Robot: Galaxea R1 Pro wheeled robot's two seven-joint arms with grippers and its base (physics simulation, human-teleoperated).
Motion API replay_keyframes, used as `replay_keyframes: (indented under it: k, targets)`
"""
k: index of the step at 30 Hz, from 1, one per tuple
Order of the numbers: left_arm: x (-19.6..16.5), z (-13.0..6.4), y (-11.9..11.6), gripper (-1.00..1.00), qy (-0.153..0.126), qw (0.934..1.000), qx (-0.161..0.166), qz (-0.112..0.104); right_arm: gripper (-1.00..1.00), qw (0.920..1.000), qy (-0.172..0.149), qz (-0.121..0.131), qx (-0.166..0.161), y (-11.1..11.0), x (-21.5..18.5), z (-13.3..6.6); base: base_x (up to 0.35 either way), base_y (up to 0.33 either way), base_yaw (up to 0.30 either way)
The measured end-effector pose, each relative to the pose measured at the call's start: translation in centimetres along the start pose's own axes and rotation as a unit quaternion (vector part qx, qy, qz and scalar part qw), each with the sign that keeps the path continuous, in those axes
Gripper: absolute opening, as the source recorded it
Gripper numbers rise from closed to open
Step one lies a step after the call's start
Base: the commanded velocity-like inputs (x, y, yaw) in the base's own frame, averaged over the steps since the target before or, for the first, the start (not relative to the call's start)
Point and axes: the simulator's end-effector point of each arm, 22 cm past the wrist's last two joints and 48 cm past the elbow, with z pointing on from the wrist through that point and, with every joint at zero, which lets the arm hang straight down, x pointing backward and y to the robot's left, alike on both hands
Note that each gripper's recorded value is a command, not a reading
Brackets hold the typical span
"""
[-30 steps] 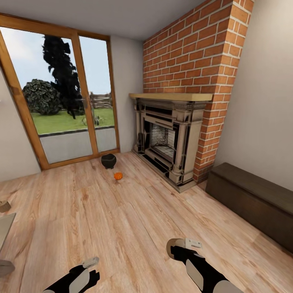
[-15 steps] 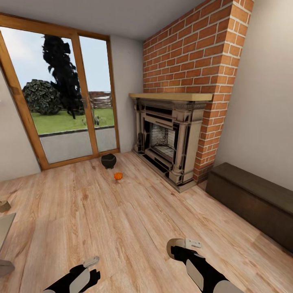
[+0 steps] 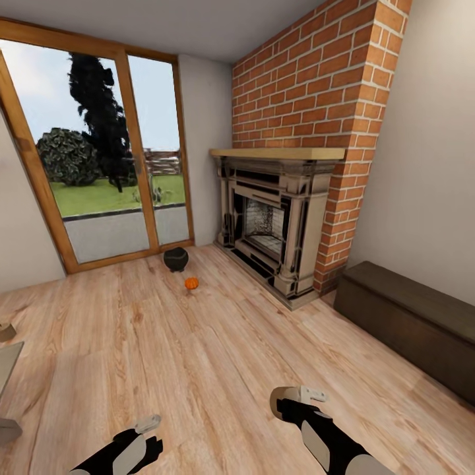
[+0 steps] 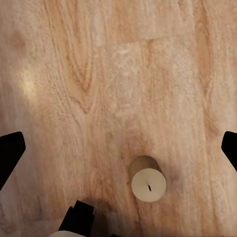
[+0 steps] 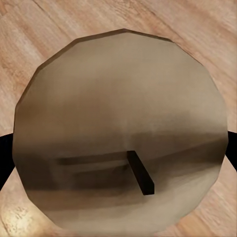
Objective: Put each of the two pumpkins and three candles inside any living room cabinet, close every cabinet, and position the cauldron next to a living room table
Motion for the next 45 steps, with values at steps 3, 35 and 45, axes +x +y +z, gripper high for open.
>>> replay_keyframes:
  k: [3,35,45]
  targets:
    - [0.2,0.5,0.0,1.0,0.0,1.0,0.0,0.0,-1.0,1.0,-0.003,0.0,0.0,0.0,0.1,0.4,0.0,0.0,0.0]
    - [2.8,5.9,-0.4,1.0,0.0,1.0,0.007,-0.002,-1.0,0.9663,-0.101,-0.027,-0.235,13.0,-11.2,-14.2,0.0,0.0,0.0]
    - [3.9,7.6,-0.9,1.0,0.001,0.9999,0.013,-0.004,-1.0,0.9835,0.014,-0.022,-0.179,7.8,-5.9,-11.4,0.0,0.0,0.0]
